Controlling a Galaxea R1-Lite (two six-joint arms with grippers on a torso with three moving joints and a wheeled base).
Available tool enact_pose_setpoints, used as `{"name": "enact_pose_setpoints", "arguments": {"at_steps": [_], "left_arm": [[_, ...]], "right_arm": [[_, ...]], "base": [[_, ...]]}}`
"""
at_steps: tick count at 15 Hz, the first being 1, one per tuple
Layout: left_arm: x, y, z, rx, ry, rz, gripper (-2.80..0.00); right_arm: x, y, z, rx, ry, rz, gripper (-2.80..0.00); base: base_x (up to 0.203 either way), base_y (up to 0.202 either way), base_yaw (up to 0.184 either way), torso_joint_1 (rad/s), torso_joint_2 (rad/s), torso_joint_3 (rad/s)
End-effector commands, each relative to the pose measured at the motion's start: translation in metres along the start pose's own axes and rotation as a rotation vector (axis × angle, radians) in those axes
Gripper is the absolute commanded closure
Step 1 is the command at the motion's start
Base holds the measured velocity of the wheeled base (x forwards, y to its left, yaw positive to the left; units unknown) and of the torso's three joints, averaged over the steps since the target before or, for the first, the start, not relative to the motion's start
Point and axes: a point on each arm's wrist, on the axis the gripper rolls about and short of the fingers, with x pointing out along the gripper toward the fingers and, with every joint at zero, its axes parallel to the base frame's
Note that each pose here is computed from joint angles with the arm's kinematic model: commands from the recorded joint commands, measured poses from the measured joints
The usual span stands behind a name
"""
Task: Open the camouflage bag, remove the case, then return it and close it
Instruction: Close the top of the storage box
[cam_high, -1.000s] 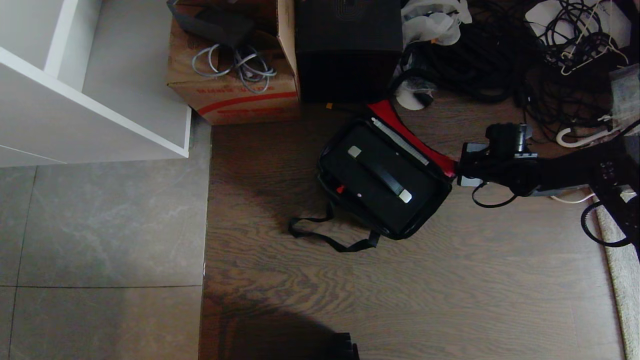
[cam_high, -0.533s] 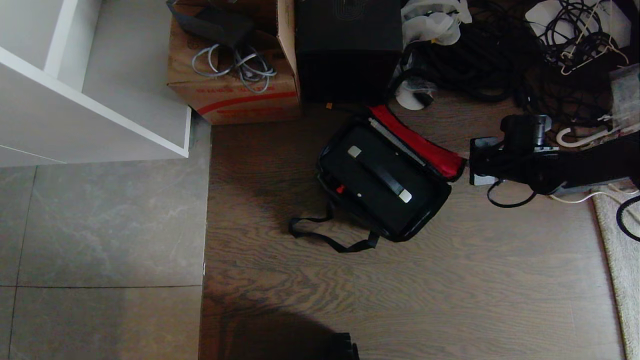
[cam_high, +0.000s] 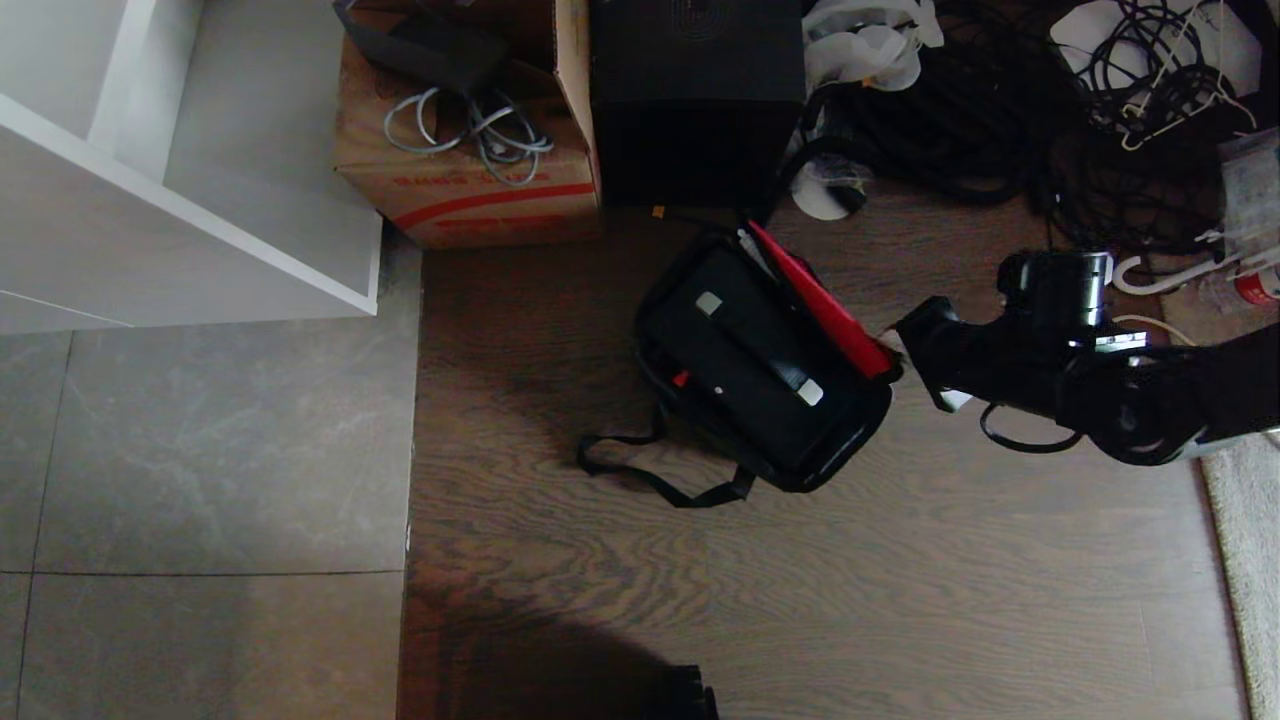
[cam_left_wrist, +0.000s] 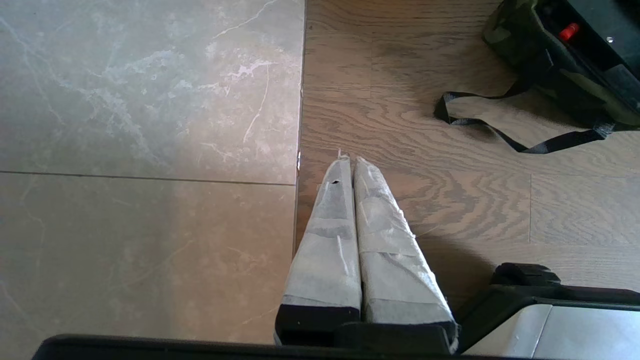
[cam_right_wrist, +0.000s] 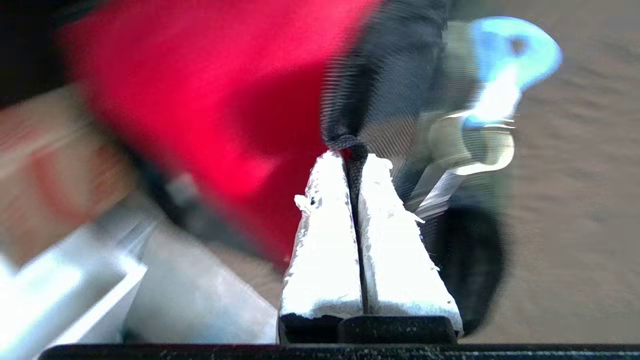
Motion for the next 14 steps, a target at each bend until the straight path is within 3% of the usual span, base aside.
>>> {"name": "enact_pose_setpoints", "arguments": {"at_steps": [1, 4, 7, 10, 14], "left_arm": [[0.000, 0.000, 0.000, 0.000, 0.001, 0.000, 0.00], [0.000, 0.000, 0.000, 0.000, 0.000, 0.000, 0.00], [0.000, 0.000, 0.000, 0.000, 0.001, 0.000, 0.00], [0.000, 0.000, 0.000, 0.000, 0.000, 0.000, 0.00], [0.000, 0.000, 0.000, 0.000, 0.001, 0.000, 0.00]], "right_arm": [[-0.019, 0.014, 0.000, -0.092, -0.021, 0.061, 0.00], [-0.022, 0.006, -0.016, -0.232, 0.026, 0.033, 0.00], [-0.026, -0.015, -0.044, -0.490, 0.091, -0.044, 0.00], [-0.024, -0.013, -0.059, -0.571, 0.025, 0.054, 0.00], [-0.022, -0.015, -0.080, -0.703, 0.029, 0.114, 0.00]], "base": [[0.000, 0.000, 0.000, 0.000, 0.00, 0.000], [0.000, 0.000, 0.000, 0.000, 0.00, 0.000], [0.000, 0.000, 0.000, 0.000, 0.00, 0.000], [0.000, 0.000, 0.000, 0.000, 0.00, 0.000], [0.000, 0.000, 0.000, 0.000, 0.00, 0.000]]}}
